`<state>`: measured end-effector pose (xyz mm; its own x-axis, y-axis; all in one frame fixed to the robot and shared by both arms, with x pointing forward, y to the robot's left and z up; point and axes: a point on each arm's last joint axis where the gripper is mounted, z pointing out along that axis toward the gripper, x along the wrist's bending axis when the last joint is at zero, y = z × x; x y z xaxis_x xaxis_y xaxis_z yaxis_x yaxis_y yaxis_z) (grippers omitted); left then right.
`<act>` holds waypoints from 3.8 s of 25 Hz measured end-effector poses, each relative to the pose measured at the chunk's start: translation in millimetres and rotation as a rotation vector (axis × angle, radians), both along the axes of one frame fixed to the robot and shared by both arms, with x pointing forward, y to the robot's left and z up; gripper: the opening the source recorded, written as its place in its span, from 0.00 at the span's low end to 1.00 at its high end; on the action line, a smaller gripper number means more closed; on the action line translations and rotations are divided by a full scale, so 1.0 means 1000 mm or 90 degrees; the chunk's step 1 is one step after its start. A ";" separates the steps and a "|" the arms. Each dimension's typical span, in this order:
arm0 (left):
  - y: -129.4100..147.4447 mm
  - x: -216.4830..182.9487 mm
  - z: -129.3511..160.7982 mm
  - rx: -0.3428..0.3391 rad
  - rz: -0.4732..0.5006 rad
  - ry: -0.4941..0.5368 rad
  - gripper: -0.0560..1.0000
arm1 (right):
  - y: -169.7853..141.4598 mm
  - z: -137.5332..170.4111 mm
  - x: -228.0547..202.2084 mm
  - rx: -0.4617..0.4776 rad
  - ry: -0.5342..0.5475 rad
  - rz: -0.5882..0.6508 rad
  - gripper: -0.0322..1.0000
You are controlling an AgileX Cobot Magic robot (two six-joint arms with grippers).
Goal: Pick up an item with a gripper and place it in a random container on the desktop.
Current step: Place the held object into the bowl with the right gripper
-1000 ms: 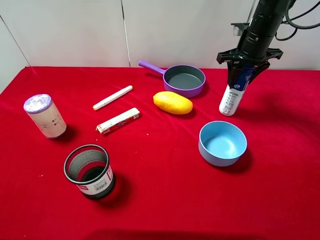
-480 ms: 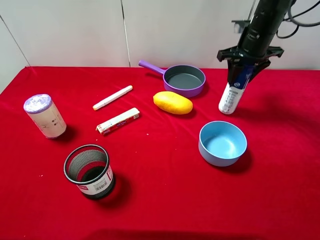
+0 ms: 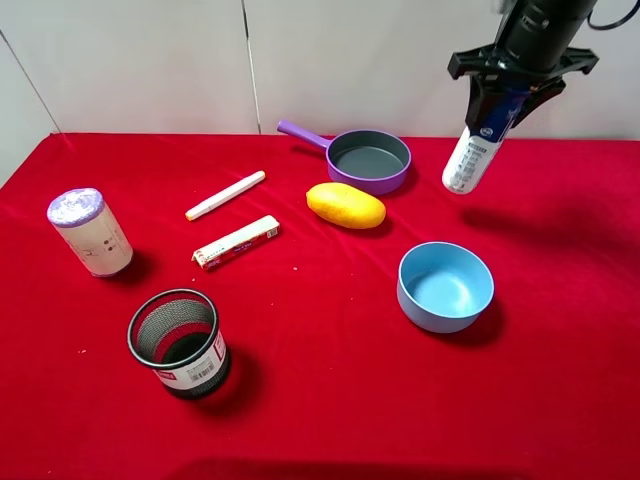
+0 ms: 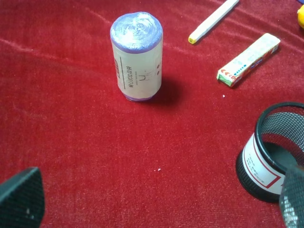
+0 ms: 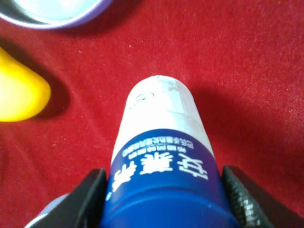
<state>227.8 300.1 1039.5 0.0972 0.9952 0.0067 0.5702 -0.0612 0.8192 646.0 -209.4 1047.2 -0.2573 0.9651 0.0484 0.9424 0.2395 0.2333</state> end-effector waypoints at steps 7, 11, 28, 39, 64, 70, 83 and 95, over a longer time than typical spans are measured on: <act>0.000 0.000 0.000 0.000 0.000 0.000 0.99 | 0.008 0.021 -0.014 0.013 -0.024 -0.001 0.40; 0.000 0.000 0.000 0.000 0.000 0.000 0.99 | 0.023 0.035 -0.025 0.009 -0.045 0.012 0.40; 0.000 0.000 0.000 0.000 0.000 0.000 0.99 | 0.029 0.038 -0.086 0.008 -0.008 0.019 0.40; 0.000 0.000 0.000 0.000 0.000 0.000 0.99 | 0.021 0.017 -0.119 0.014 0.060 0.010 0.40; 0.000 0.000 0.000 0.000 0.000 0.000 0.99 | 0.042 -0.006 -0.132 -0.016 0.076 0.040 0.40; 0.000 0.000 0.000 0.000 0.000 0.000 0.99 | 0.051 -0.024 -0.127 -0.044 0.091 0.045 0.40; 0.000 0.000 0.000 0.000 0.000 0.000 0.99 | 0.055 -0.045 -0.116 -0.055 0.104 0.045 0.40; 0.000 0.000 0.000 0.000 0.000 0.000 0.99 | 0.055 -0.046 -0.116 -0.059 0.103 0.045 0.41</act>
<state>227.8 300.1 1039.5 0.0972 0.9952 0.0067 0.5702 -0.0612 0.8192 530.4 -154.5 1001.4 -0.3209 0.9471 0.0071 0.9459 0.3201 0.0538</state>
